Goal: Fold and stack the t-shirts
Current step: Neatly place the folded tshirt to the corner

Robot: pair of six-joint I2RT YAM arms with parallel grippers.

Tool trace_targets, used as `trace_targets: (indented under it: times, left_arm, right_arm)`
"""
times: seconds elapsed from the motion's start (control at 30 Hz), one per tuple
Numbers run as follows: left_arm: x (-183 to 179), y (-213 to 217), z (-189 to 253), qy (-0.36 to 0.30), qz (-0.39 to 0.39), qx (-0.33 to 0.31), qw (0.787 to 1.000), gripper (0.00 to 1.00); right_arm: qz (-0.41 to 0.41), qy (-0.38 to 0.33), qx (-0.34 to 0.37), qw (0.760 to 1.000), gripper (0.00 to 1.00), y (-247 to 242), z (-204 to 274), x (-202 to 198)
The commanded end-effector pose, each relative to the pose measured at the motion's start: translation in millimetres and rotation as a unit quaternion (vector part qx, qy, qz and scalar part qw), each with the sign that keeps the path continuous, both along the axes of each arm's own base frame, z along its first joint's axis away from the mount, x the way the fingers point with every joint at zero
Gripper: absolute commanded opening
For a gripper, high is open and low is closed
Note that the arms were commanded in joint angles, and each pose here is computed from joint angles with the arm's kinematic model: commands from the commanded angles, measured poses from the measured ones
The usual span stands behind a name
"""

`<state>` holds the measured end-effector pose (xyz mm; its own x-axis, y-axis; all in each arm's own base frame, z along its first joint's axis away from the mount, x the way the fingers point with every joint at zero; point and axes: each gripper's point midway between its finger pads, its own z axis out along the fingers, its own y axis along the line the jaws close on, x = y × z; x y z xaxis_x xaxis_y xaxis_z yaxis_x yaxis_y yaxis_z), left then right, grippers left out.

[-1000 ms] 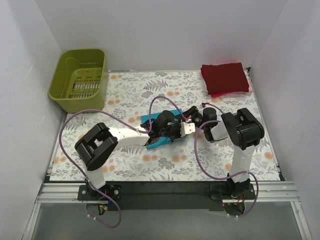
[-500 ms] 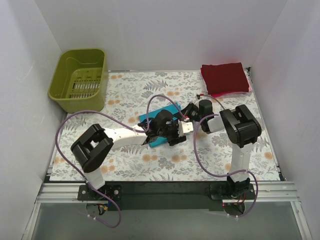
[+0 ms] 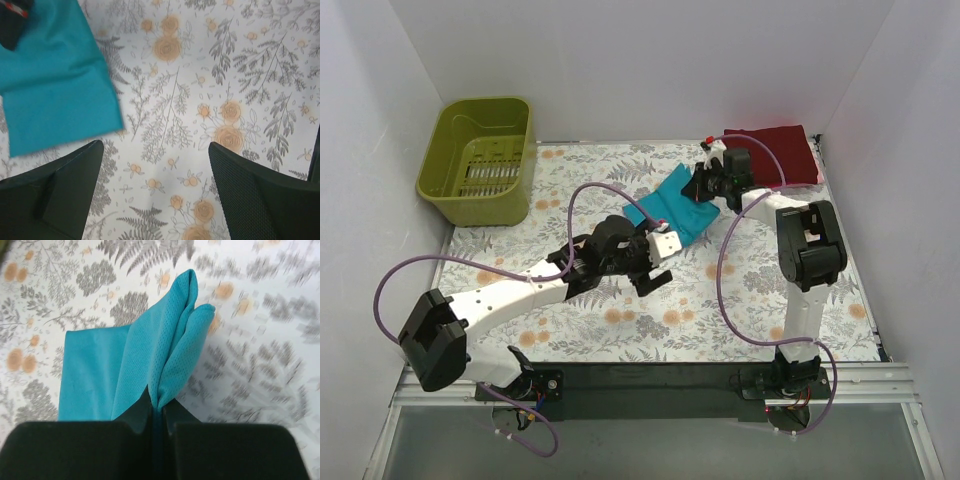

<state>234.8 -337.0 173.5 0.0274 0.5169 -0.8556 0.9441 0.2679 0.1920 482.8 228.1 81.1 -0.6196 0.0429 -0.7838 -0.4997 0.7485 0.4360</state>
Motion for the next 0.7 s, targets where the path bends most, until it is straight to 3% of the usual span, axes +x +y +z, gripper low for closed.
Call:
trace_targets:
  times: [0.0, 0.07, 0.37, 0.67]
  left_arm:
    - [-5, 29, -18, 0.022, 0.048, 0.035, 0.998, 0.86]
    - [-7, 37, -20, 0.023, 0.062, 0.038, 0.997, 0.86]
    - [-4, 56, -24, 0.019, 0.106, 0.047, 0.993, 0.88]
    - [-8, 68, -30, 0.009, 0.11, 0.057, 0.992, 0.88]
  right_arm:
    - [0.022, -0.089, -0.102, 0.99, 0.01, -19, 19, 40]
    - [0.02, -0.103, -0.138, 0.985, 0.01, -30, 14, 55]
    - [0.01, -0.195, -0.195, 0.961, 0.01, -62, 76, 136]
    - [0.003, -0.253, -0.227, 0.941, 0.01, -81, 137, 149]
